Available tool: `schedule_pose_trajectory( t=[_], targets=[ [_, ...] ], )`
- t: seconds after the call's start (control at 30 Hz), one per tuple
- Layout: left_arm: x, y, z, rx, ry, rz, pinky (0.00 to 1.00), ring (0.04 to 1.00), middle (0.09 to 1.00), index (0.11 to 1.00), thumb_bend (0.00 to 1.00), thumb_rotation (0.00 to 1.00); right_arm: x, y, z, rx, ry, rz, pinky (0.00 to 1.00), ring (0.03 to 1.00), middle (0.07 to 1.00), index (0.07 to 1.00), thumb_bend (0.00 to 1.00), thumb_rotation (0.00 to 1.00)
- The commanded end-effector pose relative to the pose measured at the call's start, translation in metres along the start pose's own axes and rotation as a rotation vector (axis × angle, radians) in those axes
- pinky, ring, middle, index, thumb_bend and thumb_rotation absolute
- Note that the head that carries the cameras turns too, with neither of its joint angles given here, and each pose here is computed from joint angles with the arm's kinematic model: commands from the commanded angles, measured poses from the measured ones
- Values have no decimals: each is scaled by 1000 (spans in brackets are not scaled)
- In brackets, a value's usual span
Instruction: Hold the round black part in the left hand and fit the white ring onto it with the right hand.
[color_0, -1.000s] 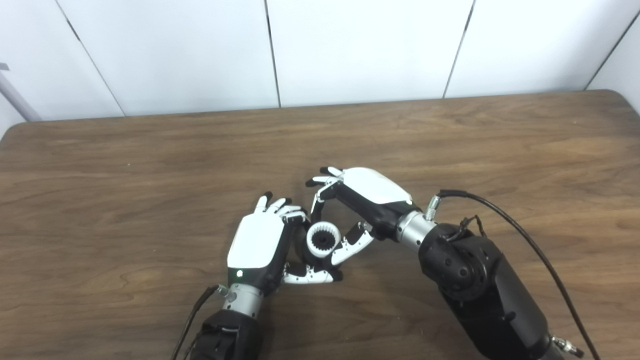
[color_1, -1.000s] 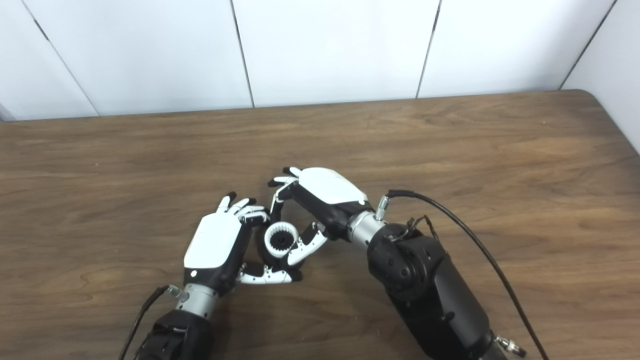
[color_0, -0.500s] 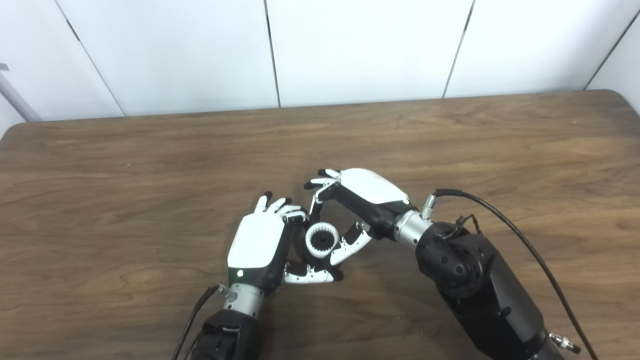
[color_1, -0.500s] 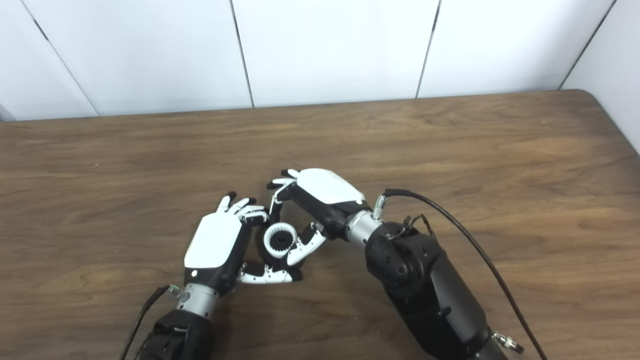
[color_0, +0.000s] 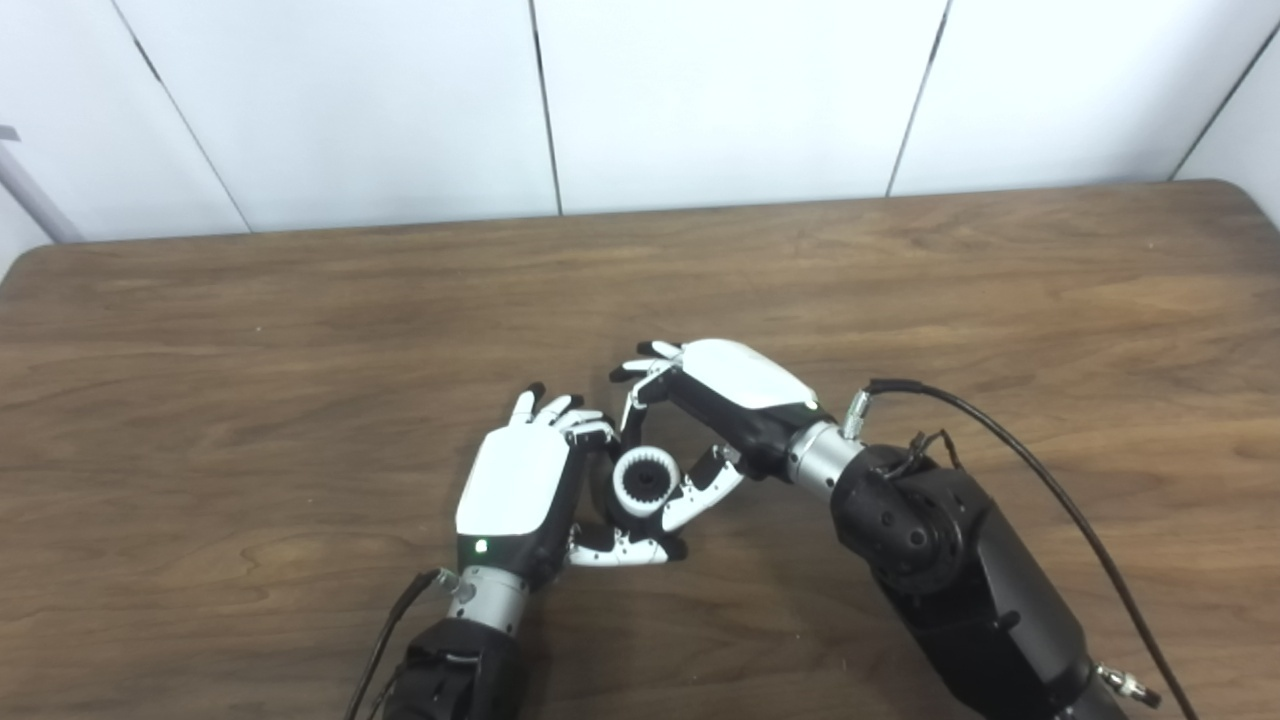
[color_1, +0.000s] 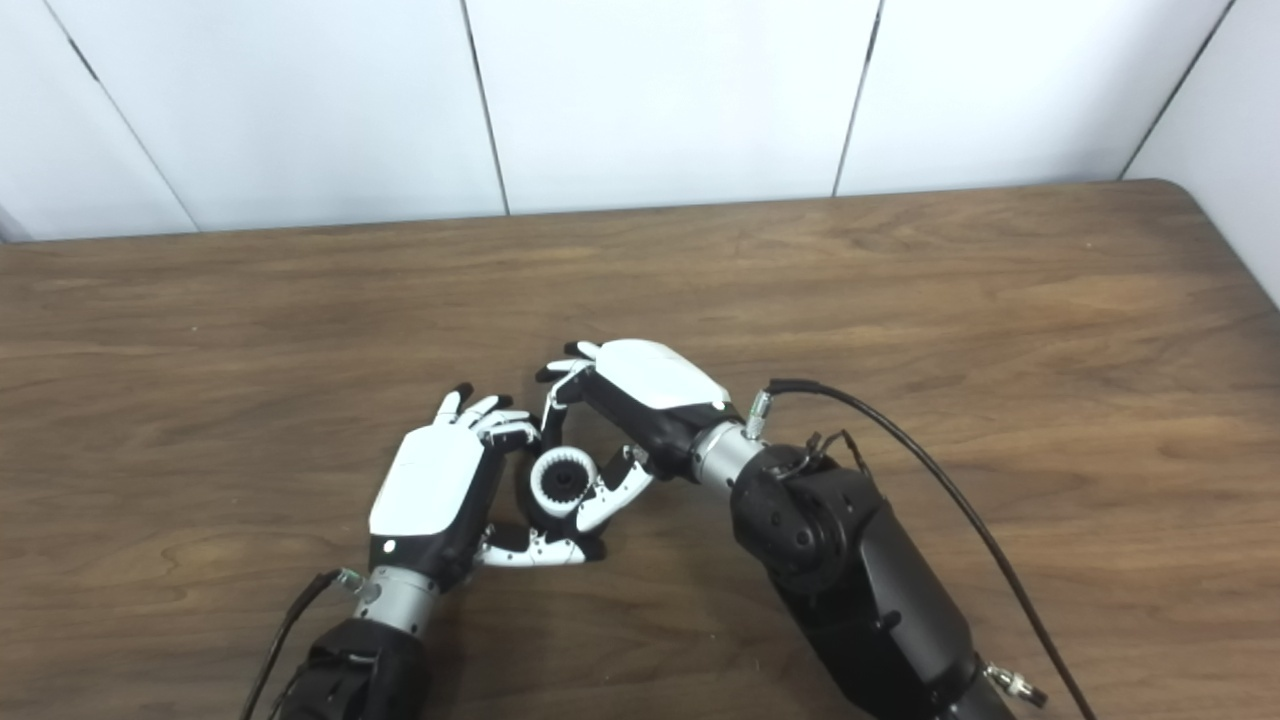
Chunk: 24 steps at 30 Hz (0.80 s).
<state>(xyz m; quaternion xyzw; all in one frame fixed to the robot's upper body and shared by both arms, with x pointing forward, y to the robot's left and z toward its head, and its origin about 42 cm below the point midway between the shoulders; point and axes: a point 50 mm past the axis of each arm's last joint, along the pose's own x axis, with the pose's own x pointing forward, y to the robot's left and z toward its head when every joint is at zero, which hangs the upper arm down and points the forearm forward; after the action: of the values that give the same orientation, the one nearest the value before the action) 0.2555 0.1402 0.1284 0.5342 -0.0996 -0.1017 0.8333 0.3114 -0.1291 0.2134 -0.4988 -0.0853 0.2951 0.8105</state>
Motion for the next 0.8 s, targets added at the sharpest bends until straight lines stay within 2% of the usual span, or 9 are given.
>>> schedule_pose_trajectory(
  t=[0.0,0.57,0.6,0.63,0.7,0.77],
  targets=[
    [1,-2,1,7,-7,-18,1000,888,766,484,524,54,4,-16,7,-29,-39,-68,1000,980,879,483,525,138],
    [1,-3,2,8,-9,-16,1000,887,765,484,524,55,2,-16,2,-49,-24,-65,1000,980,895,493,524,153],
    [1,-3,3,9,-7,-17,1000,886,764,484,524,55,2,-17,2,-53,-24,-65,1000,982,898,556,714,202],
    [1,-3,3,9,-5,-19,1000,887,766,484,524,55,1,-17,2,-55,-24,-65,1000,987,907,607,858,242],
    [1,-3,3,8,-4,-19,1000,887,767,484,524,55,0,-17,2,-57,-22,-64,1000,996,925,650,959,274],
    [1,-3,2,9,-5,-20,1000,889,768,484,524,55,-1,-17,1,-63,-17,-63,1000,1000,942,674,993,291]
  ],
)
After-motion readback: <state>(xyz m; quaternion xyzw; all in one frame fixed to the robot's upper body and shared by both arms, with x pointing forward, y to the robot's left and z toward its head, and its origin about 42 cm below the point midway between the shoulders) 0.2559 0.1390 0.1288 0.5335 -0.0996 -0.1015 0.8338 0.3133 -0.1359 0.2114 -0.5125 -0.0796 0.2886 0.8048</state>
